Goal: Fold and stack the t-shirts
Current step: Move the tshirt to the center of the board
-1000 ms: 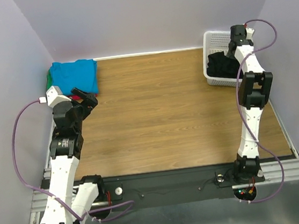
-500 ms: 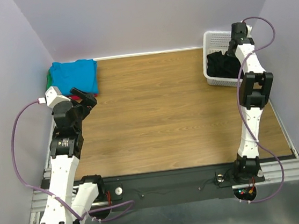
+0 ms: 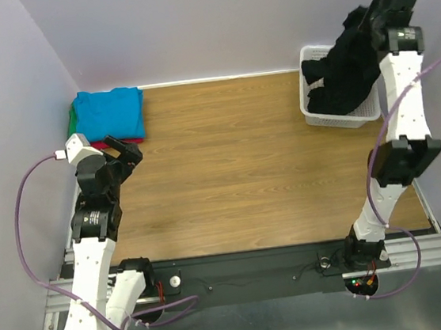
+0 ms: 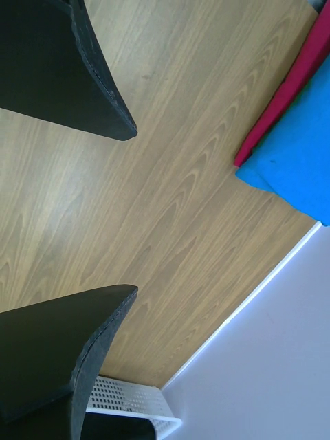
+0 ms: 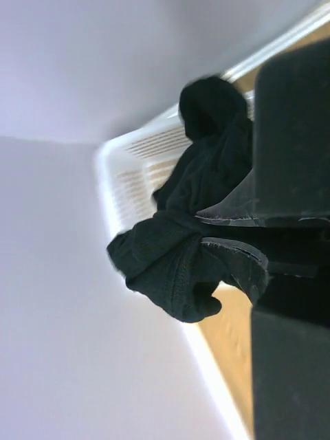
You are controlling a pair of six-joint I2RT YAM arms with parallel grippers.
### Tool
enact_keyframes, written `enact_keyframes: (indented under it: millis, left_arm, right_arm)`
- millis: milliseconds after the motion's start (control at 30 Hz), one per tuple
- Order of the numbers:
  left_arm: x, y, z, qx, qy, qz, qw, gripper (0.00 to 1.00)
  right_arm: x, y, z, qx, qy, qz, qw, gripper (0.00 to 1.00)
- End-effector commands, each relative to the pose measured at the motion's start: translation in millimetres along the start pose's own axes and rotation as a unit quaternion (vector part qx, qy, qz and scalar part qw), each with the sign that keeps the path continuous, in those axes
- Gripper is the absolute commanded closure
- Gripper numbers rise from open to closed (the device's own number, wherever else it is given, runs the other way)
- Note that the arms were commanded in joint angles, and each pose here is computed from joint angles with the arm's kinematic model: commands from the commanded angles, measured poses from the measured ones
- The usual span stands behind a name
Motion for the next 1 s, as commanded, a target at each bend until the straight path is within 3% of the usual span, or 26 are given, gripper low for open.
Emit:
enact_keyframes:
  millis: [0, 100, 300, 467, 567, 967]
  left_arm:
    - [-11.0, -9.4, -15.0, 0.025, -0.014, -0.008, 1.0, 0.01]
    - [-11.2, -10.8, -19.5, 0.034, -0.013, -0.008, 0.999, 0.01]
    - [-13.8, -13.5, -25.8, 0.04, -0.01, -0.003, 0.999, 0.01]
    - [-14.4, -17.2, -30.7, 0.057, -0.008, -0.002, 0.998, 0.01]
    - [-13.8, -18.2, -34.3, 0.065, -0.005, -0.001, 0.998, 0.01]
    - [-6.8, -16.6, -38.5, 0.076, 0.01, -0.002, 0.997, 0.01]
  right_arm:
    - [-84.1, 10.9, -76.0, -0.085, -0.134, 0.032, 0.987, 1.0]
    - [-106.6, 21.6, -105.3, -0.145, -0.171, 0.056, 0.973, 1.0]
    - [-164.1, 37.1, -186.3, -0.266, -0.264, 0.104, 0.921, 1.0]
    - [-160.1, 82.3, -253.2, -0.464, -0.235, 0.098, 0.848, 1.0]
    - [-144.2, 112.4, -293.9, -0.539, -0.216, 0.069, 0.811, 1.0]
    - [-91.4, 195.5, -350.1, -0.663, -0.123, 0.064, 0.736, 1.0]
Point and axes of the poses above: each gripper's point midway between its finger pads, its own z axis out along the fingers, its own y axis along the line the jaws close on, x = y × z, the point moved 6 cm from there along -z, back along the fingers, and after that the axes turned 5 degrees about -z, right-handed, at the moved point
